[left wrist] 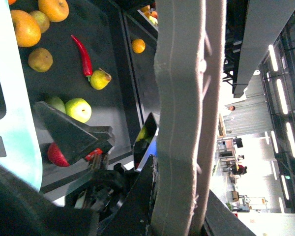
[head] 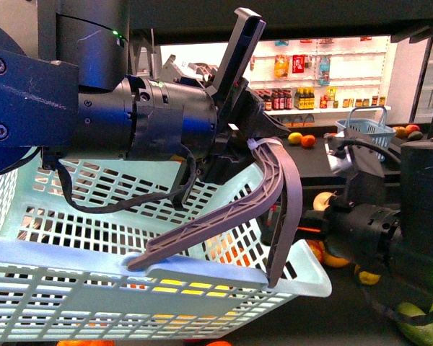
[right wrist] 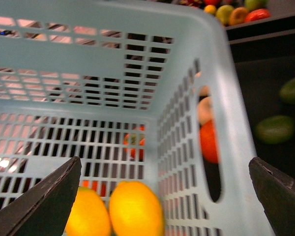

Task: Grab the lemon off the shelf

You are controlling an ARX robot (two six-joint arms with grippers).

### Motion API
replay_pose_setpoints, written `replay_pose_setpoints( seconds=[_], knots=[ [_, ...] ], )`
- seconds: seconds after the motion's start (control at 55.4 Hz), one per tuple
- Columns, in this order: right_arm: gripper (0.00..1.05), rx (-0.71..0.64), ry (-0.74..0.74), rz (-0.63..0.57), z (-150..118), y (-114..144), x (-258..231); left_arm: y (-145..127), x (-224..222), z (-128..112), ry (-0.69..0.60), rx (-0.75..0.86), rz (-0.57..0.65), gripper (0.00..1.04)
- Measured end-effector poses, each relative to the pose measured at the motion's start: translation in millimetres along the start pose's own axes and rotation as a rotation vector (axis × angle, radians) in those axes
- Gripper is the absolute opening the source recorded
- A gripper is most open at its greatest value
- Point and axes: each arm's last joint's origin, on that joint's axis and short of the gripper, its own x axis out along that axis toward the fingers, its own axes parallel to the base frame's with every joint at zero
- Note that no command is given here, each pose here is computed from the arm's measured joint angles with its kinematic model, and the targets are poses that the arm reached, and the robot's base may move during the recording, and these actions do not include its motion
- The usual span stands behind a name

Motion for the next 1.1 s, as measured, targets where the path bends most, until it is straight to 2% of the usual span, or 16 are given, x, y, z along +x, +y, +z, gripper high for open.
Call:
replay_pose_setpoints(
  seconds=[0.162, 0.307, 0.451, 0.613, 0.812, 1.101],
  knots=[
    [1.02, -0.092, -0.068, -0.188, 17, -25, -12, 1, -1, 2, -0.010, 0.017, 0.006, 0.10],
    [1.02, -0.120, -0.079, -0.351, 32, -39, -36, 1, -1, 1, -0.009, 0.016, 0.006, 0.10],
    [1.02, -0.176, -0.090, -0.374, 43, -29, -82, 1, -1, 1, -0.009, 0.017, 0.006, 0.10],
    [1.02, -0.204, -0.104, -0.376, 41, -18, -144, 1, -1, 1, -0.009, 0.016, 0.005, 0.10],
    [0.70, -0.294, -0.171, -0.375, 28, -3, -207, 1, -1, 1, -0.009, 0.017, 0.006, 0.10],
    [0.23, -0.318, -0.193, -0.372, 17, 3, -229, 1, -1, 1, -0.008, 0.018, 0.005, 0.10]
  ],
)
